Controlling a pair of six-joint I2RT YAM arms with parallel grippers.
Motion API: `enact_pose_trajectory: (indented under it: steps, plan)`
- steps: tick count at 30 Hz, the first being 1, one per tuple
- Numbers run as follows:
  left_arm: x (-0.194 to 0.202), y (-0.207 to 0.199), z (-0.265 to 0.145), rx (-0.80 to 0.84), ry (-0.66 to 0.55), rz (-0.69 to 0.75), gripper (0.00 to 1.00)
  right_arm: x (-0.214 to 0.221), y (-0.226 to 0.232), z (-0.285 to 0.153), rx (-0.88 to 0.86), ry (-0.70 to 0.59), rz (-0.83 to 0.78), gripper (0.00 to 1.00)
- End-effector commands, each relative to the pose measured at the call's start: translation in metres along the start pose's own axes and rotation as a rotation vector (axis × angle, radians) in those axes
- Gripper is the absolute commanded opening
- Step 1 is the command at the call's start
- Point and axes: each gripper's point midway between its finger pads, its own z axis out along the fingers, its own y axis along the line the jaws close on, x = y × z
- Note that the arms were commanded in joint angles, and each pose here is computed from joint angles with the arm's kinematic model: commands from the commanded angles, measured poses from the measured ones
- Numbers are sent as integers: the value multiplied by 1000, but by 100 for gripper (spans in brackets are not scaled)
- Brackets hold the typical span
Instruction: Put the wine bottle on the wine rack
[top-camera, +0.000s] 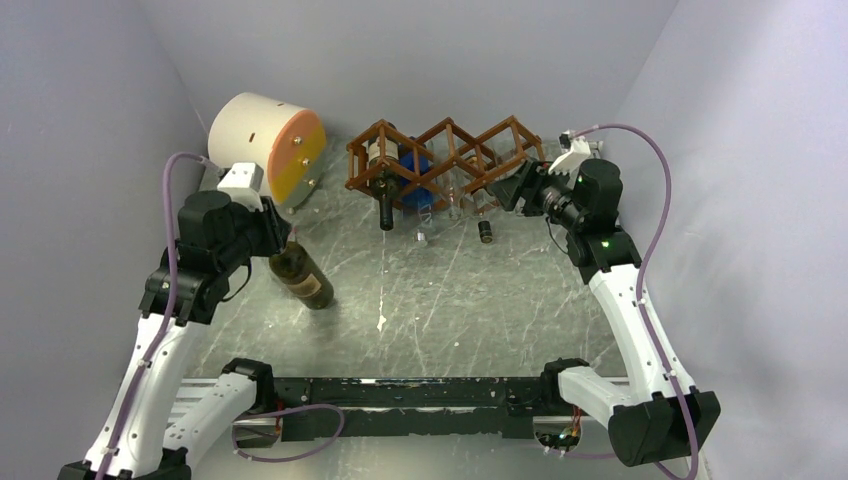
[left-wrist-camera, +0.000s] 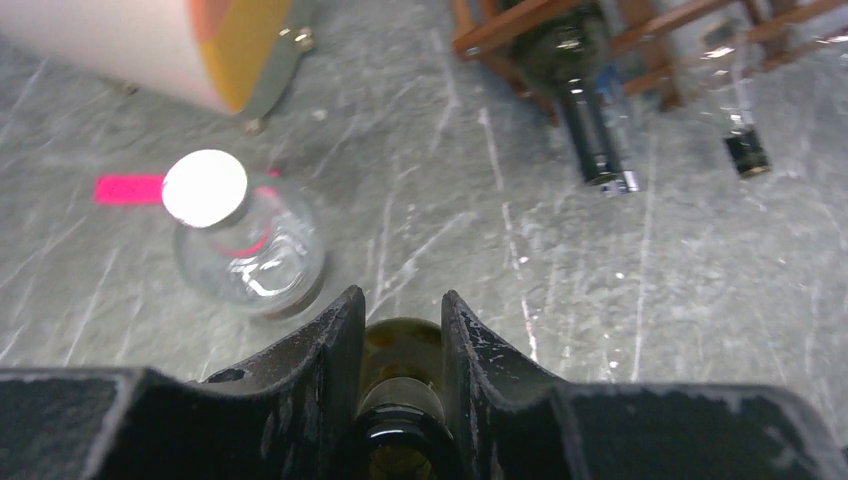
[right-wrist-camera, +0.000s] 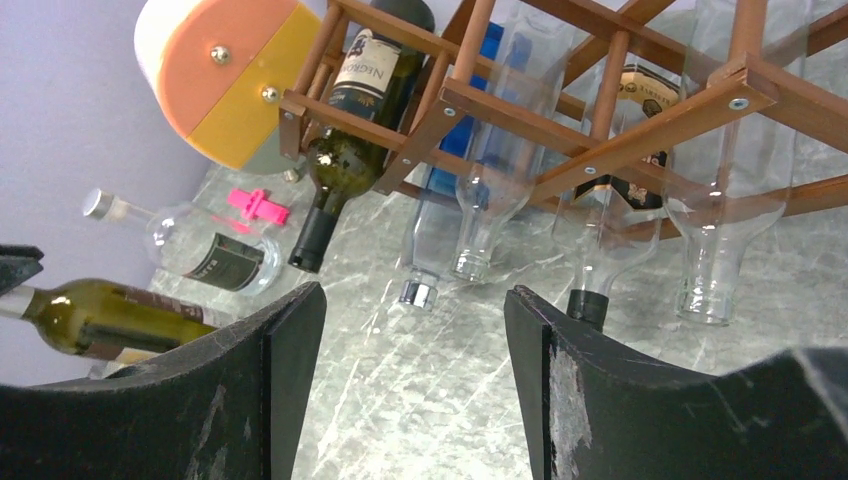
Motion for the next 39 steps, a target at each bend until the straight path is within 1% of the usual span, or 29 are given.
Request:
enact_pose_trajectory:
  steps: [1, 7, 13, 17, 18, 20, 21, 23, 24, 25, 27, 29, 32, 35, 39]
  plan:
    - [-51, -52, -2, 281, -176, 102, 7, -3, 16, -6, -63, -6, -56, 71]
    - [-52, -77, 20, 338, -150, 157, 7, 5, 31, -4, -90, -1, -83, 74]
    - [-38, -113, 40, 310, -123, 276, 7, 19, 56, 7, -104, 20, -129, 76]
    - [-28, -125, 50, 285, -105, 325, 7, 29, 71, 13, -111, 36, -156, 77]
    - [-25, -127, 52, 285, -100, 331, 8, 31, 75, 14, -120, 39, -157, 77]
    - [-20, -129, 53, 285, -92, 335, 19, 36, 81, 16, -136, 42, -160, 77]
    - [-18, -128, 53, 286, -91, 332, 27, 39, 87, 17, -151, 48, -165, 77]
    - [-16, -130, 51, 302, -94, 329, 47, 44, 95, 17, -171, 53, -179, 77]
    - [-15, -131, 48, 317, -100, 329, 54, 46, 97, 17, -177, 56, -193, 77]
    - [-16, -134, 45, 338, -110, 330, 60, 48, 100, 17, -188, 60, -206, 78]
    - [-18, -141, 37, 395, -126, 336, 67, 54, 111, 16, -238, 71, -244, 79]
    - [-21, -147, 30, 433, -141, 335, 70, 58, 122, 14, -288, 74, -269, 80]
    - [-31, -149, 22, 445, -169, 319, 70, 64, 139, 9, -372, 78, -292, 80]
    - [-49, -145, 14, 411, -225, 275, 69, 73, 155, 9, -425, 90, -314, 80]
    - [-82, -133, -5, 351, -343, 193, 68, 85, 178, 15, -454, 112, -336, 79]
